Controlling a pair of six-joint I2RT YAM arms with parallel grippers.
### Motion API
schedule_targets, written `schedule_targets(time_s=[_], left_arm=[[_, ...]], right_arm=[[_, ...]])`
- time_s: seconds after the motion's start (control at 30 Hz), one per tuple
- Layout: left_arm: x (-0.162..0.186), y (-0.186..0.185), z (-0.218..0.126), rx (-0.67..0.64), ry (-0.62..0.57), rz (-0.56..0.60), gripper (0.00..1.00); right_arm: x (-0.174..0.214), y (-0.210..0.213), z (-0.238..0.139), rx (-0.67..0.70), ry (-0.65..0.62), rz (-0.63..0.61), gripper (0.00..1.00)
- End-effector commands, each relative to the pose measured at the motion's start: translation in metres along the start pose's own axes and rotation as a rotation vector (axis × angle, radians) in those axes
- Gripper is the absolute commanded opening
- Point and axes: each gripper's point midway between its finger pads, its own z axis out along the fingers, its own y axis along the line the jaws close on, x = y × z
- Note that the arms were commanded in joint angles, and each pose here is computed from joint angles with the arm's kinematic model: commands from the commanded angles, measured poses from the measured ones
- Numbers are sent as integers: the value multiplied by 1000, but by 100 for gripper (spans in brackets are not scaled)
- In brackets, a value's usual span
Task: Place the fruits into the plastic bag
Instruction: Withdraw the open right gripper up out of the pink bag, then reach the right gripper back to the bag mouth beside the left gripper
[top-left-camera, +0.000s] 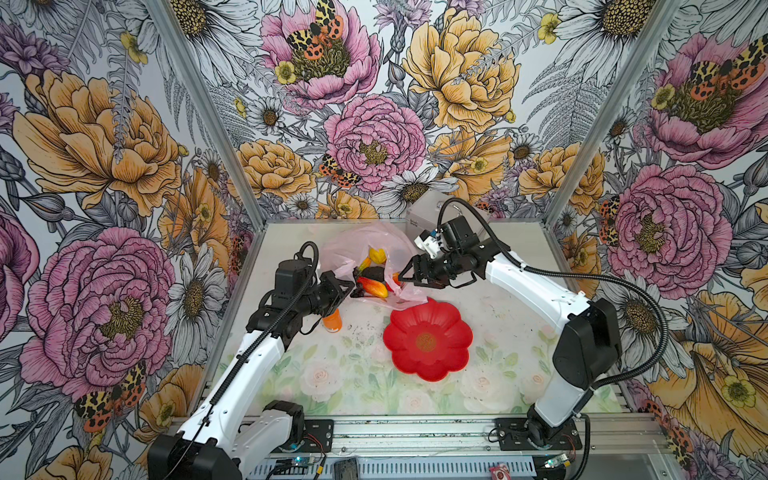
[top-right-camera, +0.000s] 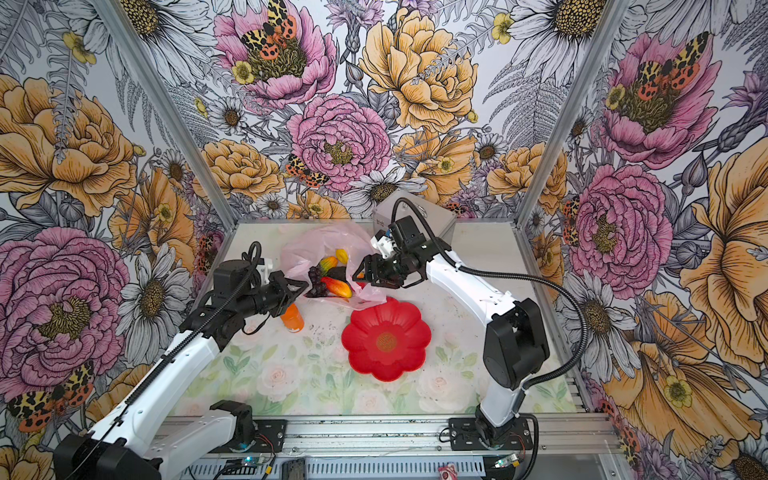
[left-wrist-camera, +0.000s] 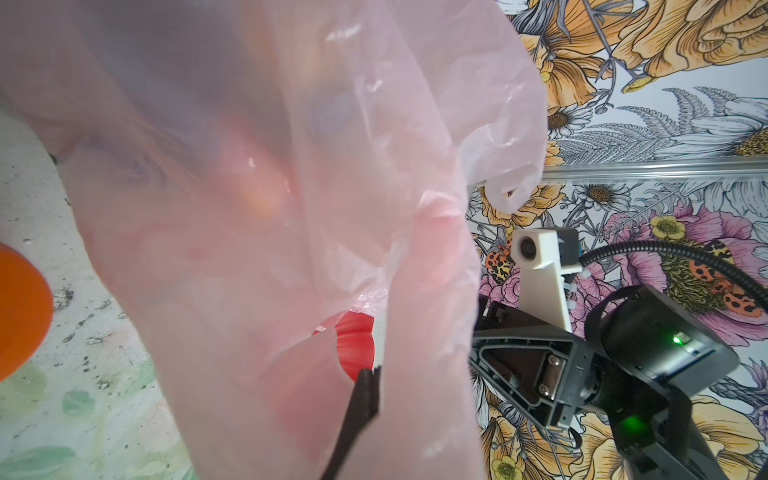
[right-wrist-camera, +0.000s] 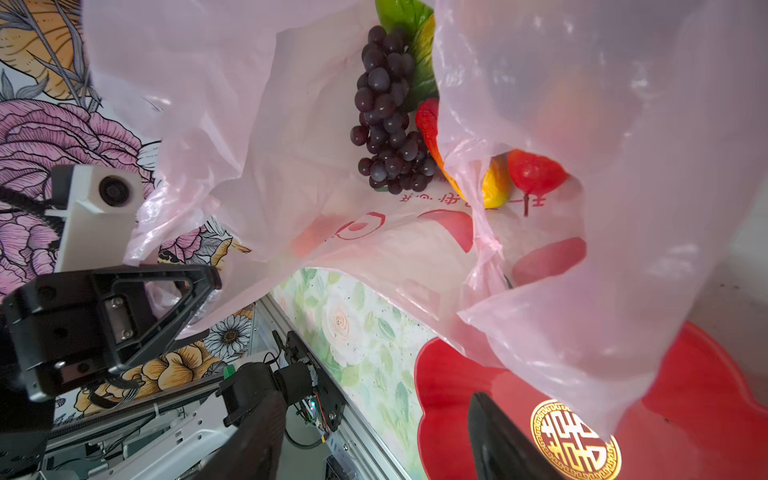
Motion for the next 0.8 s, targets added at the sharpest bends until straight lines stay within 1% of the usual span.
schedule_targets(time_s=[0.0,0.43,0.6,0.77], left_arm=[[-2,0,-4,17,-19,9,0],[-4,7,-8,25,-16,-8,0],[-5,8,-11,28,-14,-14,0],[-4,12,-15,28,-16,-19,0]], right_arm=[[-14,9,8,-8,-13,-45,71],[-43,-21,59,44,21,-29,69],[-45,-39,74,89,42,-18,69],[-42,-52,80,157,58,-38,69]])
